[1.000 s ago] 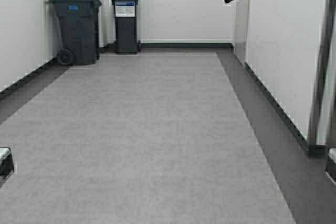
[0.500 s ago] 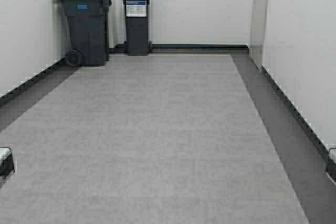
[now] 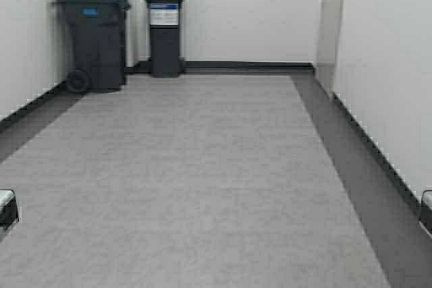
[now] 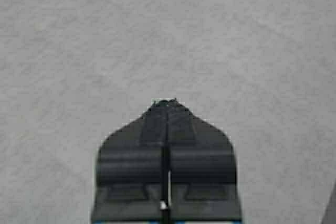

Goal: Navigate to elevator, push the call button, then enter the elevator

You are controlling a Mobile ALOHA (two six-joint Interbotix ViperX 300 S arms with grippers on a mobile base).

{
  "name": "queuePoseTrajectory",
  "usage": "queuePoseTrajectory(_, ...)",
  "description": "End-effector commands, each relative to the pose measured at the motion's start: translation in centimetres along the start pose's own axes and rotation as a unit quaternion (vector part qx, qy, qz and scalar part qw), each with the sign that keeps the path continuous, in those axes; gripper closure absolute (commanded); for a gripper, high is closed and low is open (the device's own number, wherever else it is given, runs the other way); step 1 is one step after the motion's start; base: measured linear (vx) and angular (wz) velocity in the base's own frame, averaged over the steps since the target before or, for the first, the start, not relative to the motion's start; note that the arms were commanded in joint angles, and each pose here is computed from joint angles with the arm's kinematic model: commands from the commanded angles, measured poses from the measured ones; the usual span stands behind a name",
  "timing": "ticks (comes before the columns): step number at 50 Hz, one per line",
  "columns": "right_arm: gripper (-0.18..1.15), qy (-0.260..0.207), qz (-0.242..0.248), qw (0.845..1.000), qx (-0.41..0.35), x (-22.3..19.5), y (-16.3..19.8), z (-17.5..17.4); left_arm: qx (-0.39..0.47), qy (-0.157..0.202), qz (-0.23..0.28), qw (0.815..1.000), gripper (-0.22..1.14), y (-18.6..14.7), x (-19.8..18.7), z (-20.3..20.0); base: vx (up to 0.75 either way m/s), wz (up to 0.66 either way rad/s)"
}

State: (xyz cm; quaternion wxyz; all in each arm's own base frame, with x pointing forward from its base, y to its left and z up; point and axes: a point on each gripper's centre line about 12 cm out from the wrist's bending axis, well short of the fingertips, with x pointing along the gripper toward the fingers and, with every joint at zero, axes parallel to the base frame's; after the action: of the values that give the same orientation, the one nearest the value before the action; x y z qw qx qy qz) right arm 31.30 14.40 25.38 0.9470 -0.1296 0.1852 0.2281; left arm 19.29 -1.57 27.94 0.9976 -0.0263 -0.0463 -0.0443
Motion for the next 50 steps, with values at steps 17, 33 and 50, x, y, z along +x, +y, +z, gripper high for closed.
queuePoseTrajectory(17, 0.92, -0.007, -0.002, 1.000, 0.000, -0.40, -0.10, 0.28, -0.001, -0.008, 0.000, 1.000, 0.89, -0.01, 0.32, 0.56, 0.56, -0.22)
queuePoseTrajectory(33, 0.92, -0.005, 0.001, 1.000, 0.010, -0.60, 0.11, -0.20, -0.001, -0.002, 0.000, 1.000, 0.89, 0.02, 0.21, 0.11, 0.58, -0.31)
queuePoseTrajectory(50, 0.92, -0.012, 0.000, 1.000, 0.010, -0.40, 0.02, 0.38, -0.006, -0.007, -0.001, 1.000, 0.89, 0.00, 0.13, 0.18, 0.54, -0.53)
